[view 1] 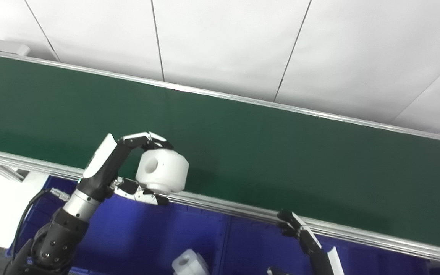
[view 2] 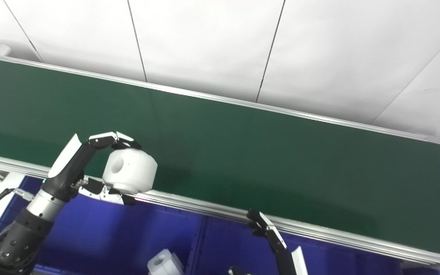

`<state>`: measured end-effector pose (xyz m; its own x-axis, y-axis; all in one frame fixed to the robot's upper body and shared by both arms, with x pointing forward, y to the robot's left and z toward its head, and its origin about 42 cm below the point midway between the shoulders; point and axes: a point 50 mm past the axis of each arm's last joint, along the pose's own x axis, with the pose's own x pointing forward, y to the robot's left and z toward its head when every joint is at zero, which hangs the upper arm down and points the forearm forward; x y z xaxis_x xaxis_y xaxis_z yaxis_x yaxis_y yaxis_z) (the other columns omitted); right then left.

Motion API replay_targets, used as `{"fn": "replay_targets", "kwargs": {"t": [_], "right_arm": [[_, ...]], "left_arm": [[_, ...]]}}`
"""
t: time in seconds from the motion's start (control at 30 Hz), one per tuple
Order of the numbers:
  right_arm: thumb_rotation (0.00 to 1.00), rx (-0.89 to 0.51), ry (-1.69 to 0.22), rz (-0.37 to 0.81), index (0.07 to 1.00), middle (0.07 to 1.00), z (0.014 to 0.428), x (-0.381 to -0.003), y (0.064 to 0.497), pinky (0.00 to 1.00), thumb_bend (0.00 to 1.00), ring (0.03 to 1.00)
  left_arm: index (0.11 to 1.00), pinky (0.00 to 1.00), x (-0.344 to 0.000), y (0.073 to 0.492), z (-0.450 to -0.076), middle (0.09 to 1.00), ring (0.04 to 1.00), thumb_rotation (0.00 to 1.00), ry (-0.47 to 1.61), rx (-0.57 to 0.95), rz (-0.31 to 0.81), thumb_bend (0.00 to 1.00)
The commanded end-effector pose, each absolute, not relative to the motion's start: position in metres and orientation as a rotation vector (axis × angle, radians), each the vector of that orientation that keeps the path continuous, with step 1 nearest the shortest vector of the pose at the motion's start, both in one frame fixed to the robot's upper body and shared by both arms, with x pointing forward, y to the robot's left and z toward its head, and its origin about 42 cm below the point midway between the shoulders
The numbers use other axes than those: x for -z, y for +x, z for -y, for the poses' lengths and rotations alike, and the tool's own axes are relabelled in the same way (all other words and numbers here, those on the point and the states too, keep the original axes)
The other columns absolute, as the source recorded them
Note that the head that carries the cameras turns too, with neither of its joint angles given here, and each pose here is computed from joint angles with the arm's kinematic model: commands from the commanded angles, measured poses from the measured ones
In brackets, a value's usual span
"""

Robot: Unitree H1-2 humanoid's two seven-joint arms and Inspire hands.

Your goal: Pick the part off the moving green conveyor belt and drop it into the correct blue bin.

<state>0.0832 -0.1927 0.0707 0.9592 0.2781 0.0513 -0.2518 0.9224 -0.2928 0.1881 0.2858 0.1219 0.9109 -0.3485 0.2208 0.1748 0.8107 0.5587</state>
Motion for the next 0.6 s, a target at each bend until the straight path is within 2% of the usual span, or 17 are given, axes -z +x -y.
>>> {"fn": "replay_targets", "kwargs": {"t": [0.0,0.3,0.57], "right_arm": [[0.63,-0.266,-0.274,0.151,0.868,0.845,0.192,-0.082,0.082,0.78,0.71,0.793],[0.66,-0.259,-0.285,0.148,0.859,0.829,0.196,-0.090,0.085,0.77,0.74,0.795],[0.63,-0.255,-0.282,0.146,0.851,0.828,0.199,-0.089,0.088,0.76,0.71,0.785]], "left_arm": [[0.498,0.48,-0.125,0.173,-0.279,0.502,0.454,0.00,0.524,0.305,0.340,0.50],[0.495,0.49,-0.108,0.135,-0.263,0.502,0.455,0.00,0.530,0.361,0.249,0.50],[0.492,0.50,-0.088,0.127,-0.251,0.506,0.457,0.00,0.559,0.409,0.201,0.50]]}}
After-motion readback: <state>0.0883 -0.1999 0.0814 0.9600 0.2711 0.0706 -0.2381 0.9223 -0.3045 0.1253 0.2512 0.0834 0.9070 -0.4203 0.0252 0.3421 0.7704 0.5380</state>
